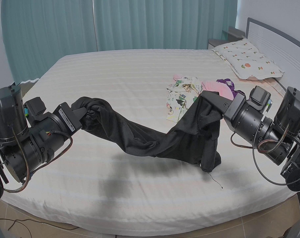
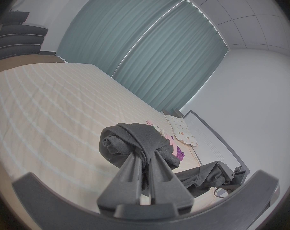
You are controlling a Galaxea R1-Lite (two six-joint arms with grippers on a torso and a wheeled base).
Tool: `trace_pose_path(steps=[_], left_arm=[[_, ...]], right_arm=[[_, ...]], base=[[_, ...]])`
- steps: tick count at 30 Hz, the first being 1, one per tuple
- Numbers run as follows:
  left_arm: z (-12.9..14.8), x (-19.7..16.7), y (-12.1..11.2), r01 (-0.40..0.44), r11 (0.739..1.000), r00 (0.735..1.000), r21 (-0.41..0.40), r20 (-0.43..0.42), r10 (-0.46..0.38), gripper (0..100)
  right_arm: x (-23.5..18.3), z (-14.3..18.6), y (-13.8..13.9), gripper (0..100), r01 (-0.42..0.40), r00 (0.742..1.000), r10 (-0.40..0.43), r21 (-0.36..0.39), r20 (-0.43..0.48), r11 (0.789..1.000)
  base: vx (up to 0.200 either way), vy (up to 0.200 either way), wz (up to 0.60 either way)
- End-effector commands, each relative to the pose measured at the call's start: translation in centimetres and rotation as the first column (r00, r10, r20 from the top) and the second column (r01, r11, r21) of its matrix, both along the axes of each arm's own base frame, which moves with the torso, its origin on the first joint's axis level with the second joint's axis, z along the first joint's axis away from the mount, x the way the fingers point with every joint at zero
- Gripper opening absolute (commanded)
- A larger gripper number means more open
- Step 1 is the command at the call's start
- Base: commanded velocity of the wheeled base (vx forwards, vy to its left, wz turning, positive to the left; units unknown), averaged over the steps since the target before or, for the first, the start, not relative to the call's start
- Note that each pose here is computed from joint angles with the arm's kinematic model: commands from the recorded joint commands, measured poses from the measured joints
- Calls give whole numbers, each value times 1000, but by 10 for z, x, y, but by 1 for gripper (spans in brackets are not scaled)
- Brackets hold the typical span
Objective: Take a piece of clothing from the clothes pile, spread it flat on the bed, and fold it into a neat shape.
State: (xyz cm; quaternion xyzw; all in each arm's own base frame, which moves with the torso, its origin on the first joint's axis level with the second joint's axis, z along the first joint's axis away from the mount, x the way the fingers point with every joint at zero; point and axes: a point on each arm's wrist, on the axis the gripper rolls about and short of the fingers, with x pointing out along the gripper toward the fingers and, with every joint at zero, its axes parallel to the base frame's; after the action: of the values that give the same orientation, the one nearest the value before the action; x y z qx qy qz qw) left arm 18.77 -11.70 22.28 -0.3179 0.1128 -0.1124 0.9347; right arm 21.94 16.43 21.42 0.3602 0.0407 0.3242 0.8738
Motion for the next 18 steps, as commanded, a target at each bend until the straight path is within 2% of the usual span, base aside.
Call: trace_pose_path(steps=[1, 18], left_arm=[[2, -5, 4, -2, 1000, 1000, -4, 5, 2, 0], [-1, -12, 10, -6, 1000, 1000, 1, -2, 6, 0]], right_arm=[[0, 1, -1, 0, 4, 1000, -4, 2, 2, 1000], [8, -3, -15, 0, 51, 999, -51, -3, -12, 999]], base=[[0, 200, 0], [0, 200, 0]])
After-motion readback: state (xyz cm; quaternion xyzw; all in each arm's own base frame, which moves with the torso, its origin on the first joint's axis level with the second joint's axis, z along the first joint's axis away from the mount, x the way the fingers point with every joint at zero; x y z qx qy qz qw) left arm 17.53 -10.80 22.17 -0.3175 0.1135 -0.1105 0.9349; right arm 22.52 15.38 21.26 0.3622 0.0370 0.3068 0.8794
